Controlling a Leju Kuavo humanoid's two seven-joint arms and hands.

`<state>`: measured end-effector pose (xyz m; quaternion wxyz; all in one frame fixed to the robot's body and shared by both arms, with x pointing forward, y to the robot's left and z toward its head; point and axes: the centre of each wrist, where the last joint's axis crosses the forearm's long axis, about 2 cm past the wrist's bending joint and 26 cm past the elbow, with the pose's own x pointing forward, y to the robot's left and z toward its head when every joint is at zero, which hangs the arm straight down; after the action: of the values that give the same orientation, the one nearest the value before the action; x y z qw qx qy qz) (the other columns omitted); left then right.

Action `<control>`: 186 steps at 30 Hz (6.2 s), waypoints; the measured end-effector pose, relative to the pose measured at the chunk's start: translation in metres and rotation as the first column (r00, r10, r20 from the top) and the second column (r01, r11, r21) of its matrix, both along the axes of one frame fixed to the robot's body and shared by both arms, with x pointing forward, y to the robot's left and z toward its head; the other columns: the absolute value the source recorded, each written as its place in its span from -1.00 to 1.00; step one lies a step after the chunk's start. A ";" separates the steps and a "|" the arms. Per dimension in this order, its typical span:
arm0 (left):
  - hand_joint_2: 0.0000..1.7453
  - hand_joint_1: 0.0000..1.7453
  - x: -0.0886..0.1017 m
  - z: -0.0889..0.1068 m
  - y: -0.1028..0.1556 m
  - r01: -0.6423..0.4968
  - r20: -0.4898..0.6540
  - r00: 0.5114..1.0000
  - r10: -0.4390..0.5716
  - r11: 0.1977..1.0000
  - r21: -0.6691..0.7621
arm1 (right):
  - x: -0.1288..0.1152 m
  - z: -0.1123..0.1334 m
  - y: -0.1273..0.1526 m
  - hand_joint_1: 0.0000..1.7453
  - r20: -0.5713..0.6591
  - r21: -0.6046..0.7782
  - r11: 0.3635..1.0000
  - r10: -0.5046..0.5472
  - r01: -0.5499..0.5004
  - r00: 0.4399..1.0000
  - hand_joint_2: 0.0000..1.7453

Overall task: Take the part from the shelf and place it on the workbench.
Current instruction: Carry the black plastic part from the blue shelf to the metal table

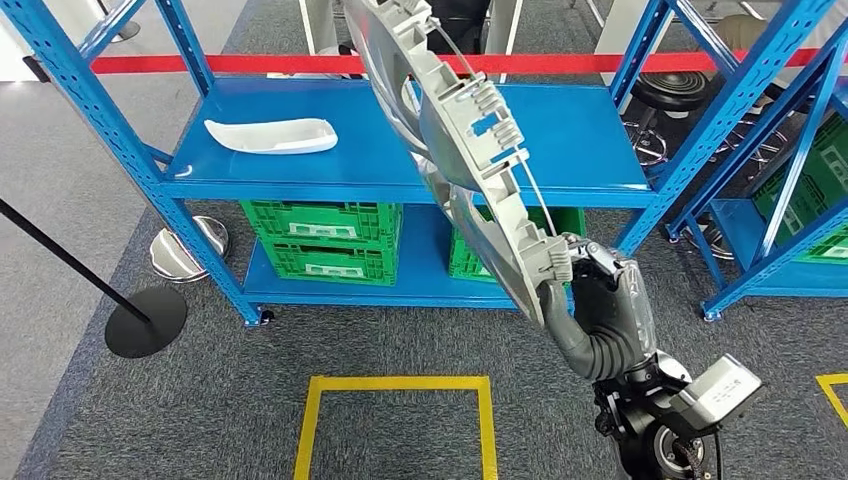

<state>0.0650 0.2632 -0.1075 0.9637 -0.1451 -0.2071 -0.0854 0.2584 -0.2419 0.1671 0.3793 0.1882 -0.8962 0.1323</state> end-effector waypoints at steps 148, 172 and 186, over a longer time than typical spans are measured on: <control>1.00 -1.00 -0.009 -0.001 0.002 0.017 -0.018 1.000 -0.016 1.000 0.012 | 0.033 0.000 0.003 1.00 -0.020 0.024 0.996 0.086 -0.086 0.996 1.00; 1.00 -1.00 -0.012 -0.002 0.003 0.009 -0.014 1.000 -0.008 1.000 0.009 | 0.022 -0.019 0.001 1.00 -0.076 -0.063 0.996 -0.062 0.057 0.995 1.00; 1.00 -1.00 -0.016 -0.003 0.004 0.013 -0.027 1.000 -0.013 1.000 0.013 | 0.014 -0.025 -0.002 1.00 -0.082 -0.066 0.995 -0.077 0.072 0.994 1.00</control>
<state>0.0486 0.2675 -0.1100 0.9668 -0.1411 -0.1927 -0.0912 0.2726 -0.2441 0.1424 0.4273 0.1479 -0.8812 0.1383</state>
